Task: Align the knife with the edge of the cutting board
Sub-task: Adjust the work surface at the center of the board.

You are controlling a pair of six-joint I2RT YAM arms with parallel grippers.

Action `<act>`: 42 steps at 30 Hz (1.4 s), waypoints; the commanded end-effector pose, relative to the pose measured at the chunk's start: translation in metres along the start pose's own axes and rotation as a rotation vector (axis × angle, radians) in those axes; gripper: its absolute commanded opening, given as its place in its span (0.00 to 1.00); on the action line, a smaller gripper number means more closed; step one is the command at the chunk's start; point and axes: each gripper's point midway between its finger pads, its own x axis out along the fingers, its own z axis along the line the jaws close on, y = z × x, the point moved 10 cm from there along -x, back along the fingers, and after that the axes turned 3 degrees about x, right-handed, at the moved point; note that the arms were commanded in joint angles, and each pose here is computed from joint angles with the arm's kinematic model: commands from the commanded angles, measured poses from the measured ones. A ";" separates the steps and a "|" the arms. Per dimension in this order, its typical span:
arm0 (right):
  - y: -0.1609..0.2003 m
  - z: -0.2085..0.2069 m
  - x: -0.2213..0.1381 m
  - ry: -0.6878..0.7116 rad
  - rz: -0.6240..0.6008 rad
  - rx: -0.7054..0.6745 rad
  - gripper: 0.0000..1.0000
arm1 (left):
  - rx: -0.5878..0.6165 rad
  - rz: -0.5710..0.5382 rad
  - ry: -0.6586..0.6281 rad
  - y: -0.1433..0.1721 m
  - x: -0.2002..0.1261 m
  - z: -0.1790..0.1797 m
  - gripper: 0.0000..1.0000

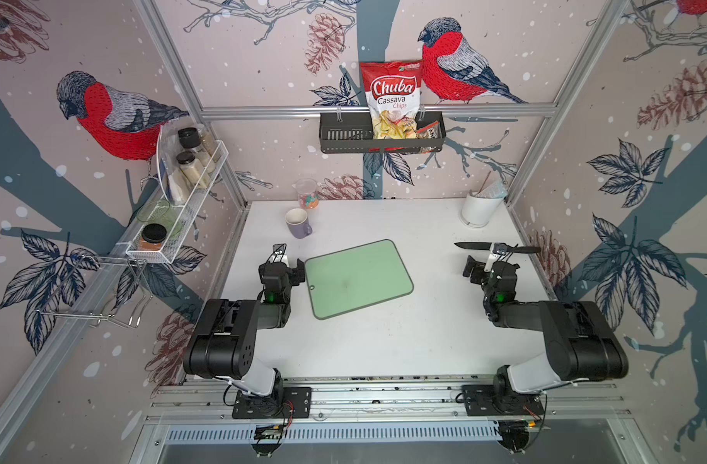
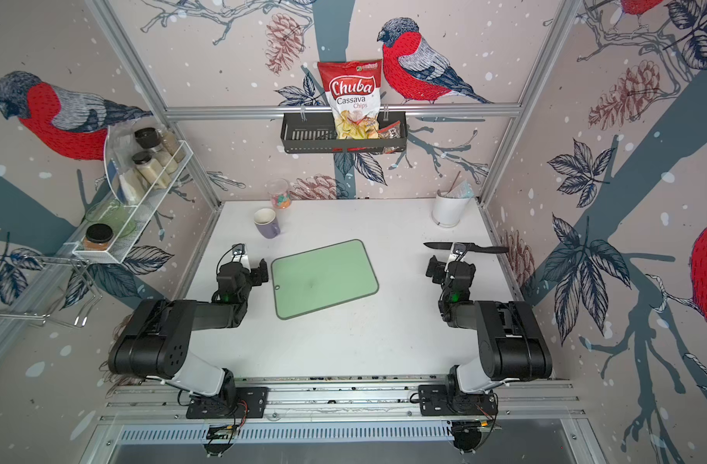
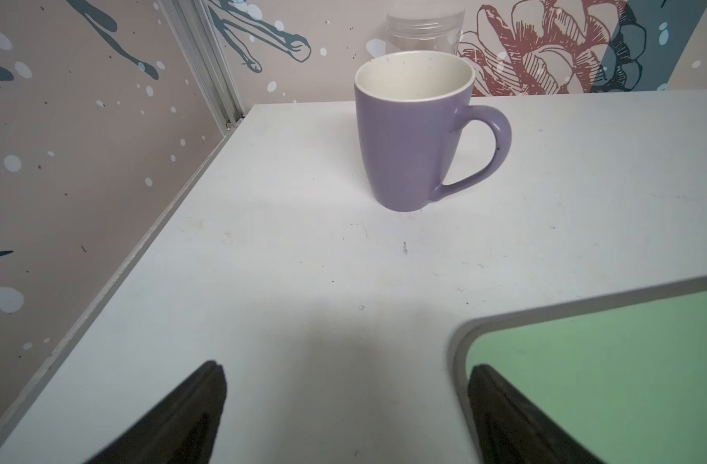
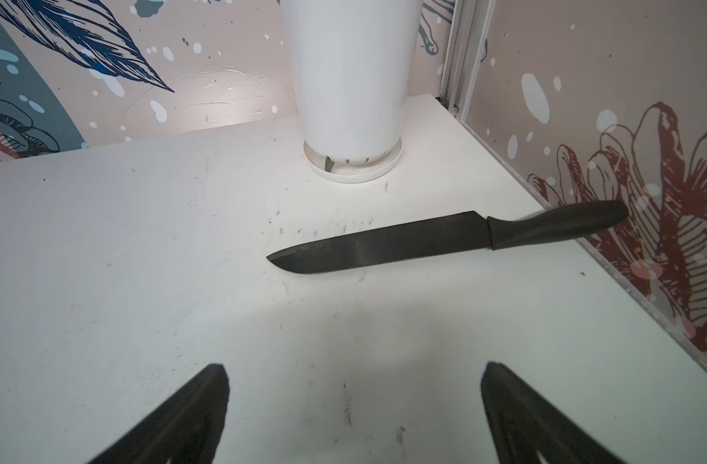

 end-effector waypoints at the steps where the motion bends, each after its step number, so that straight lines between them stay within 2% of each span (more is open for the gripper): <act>1: -0.005 0.000 0.000 0.000 -0.025 0.002 1.00 | -0.006 -0.022 0.005 -0.004 0.000 0.001 0.96; 16: -0.005 -0.001 0.000 -0.008 -0.022 0.010 0.99 | -0.024 -0.020 0.024 -0.003 0.001 0.004 0.96; 19: -0.006 -0.001 0.000 0.014 -0.032 0.007 1.00 | -0.032 -0.047 0.002 -0.005 -0.004 0.005 0.97; 21: -0.015 0.011 -0.008 0.096 -0.069 -0.053 0.99 | -0.004 -0.076 -0.092 -0.018 -0.020 0.004 0.97; 23: -0.040 0.031 -0.019 0.120 -0.035 -0.148 1.00 | 0.015 -0.076 -0.121 -0.036 -0.036 0.000 0.97; 24: -0.055 0.043 -0.022 0.081 -0.007 -0.167 1.00 | -0.057 -0.075 -0.125 -0.046 -0.046 0.003 0.97; 26: -0.066 0.054 -0.023 0.023 0.076 -0.080 1.00 | -0.314 0.005 -0.235 -0.049 -0.059 0.015 0.97; 27: -0.066 0.056 -0.020 -0.009 0.105 0.024 1.00 | -0.413 0.043 -0.253 -0.047 -0.064 0.019 0.96; 29: -0.059 0.058 -0.009 -0.105 0.192 0.187 1.00 | -0.531 0.096 -0.154 -0.034 -0.061 0.023 0.96; 31: -0.050 0.064 0.003 -0.218 0.335 0.337 0.99 | -0.654 0.171 -0.035 -0.025 -0.056 0.023 0.95; 33: -0.043 0.077 0.013 -0.272 0.464 0.402 1.00 | -0.632 0.286 0.053 -0.023 -0.054 0.015 0.92; 36: -0.031 0.108 0.019 -0.263 0.591 0.324 1.00 | -0.606 0.451 0.046 -0.010 -0.050 0.010 0.84; 39: -0.015 0.133 0.024 -0.251 0.624 0.274 1.00 | -0.591 0.520 -0.009 0.006 -0.048 0.010 0.81; 42: 0.000 0.159 0.032 -0.292 0.699 0.261 0.99 | -0.601 0.567 0.006 0.013 -0.044 0.007 0.80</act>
